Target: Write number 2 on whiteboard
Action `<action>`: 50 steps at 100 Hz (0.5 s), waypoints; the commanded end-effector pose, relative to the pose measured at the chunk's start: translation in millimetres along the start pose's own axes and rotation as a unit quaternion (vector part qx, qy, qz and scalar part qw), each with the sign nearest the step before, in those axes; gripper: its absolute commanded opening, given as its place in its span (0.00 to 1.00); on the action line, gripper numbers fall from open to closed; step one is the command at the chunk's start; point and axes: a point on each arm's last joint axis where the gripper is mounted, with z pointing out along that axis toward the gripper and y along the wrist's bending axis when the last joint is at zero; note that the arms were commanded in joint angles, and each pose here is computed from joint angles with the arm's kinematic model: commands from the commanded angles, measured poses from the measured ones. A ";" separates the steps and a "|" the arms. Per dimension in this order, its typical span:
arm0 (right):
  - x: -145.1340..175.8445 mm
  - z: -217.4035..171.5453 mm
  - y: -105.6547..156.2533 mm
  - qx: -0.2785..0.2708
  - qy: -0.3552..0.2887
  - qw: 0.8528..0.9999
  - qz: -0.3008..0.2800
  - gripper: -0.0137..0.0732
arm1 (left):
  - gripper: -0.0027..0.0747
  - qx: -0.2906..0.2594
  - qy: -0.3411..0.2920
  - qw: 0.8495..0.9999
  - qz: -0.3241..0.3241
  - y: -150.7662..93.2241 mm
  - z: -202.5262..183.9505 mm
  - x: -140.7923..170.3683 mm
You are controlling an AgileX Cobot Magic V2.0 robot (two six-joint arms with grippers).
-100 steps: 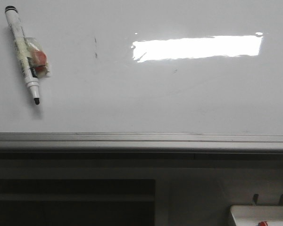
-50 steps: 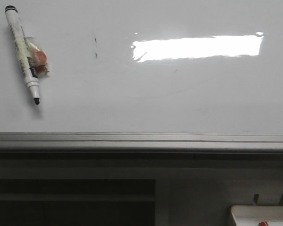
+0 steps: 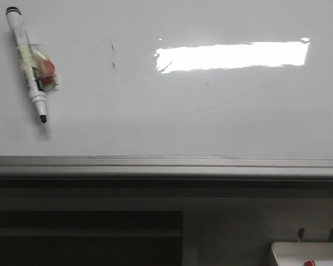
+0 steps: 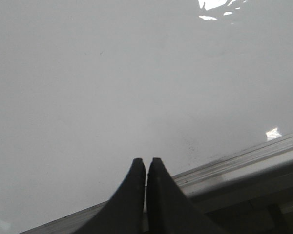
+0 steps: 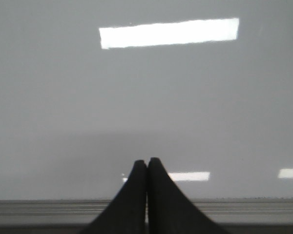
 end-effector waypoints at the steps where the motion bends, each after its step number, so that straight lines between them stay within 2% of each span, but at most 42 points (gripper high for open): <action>1: -0.6 -0.4 -0.1 0.002 -0.043 0.999 -0.005 0.07 | 0.01 -0.015 -0.054 0.998 -0.003 0.8 -1.9 -6.5; 7: -1.4 -0.5 -0.1 0.002 -0.047 0.999 -0.005 0.07 | 0.01 -0.015 -0.067 0.997 -0.018 1.0 -2.1 -8.9; 20: -4.3 -0.8 -0.2 0.003 -0.063 0.998 -0.005 0.07 | 0.01 -0.015 -0.117 0.988 -0.099 2.9 -3.8 -17.6; 29: -7.2 -1.2 -0.3 0.003 -0.079 0.997 -0.005 0.07 | 0.01 -0.022 -0.135 0.986 -0.100 4.4 -4.7 -20.6; 50: -23.0 -5.2 -0.8 0.006 -0.169 0.986 -0.005 0.07 | 0.01 -0.024 -0.141 0.984 -0.104 4.9 -5.0 -21.7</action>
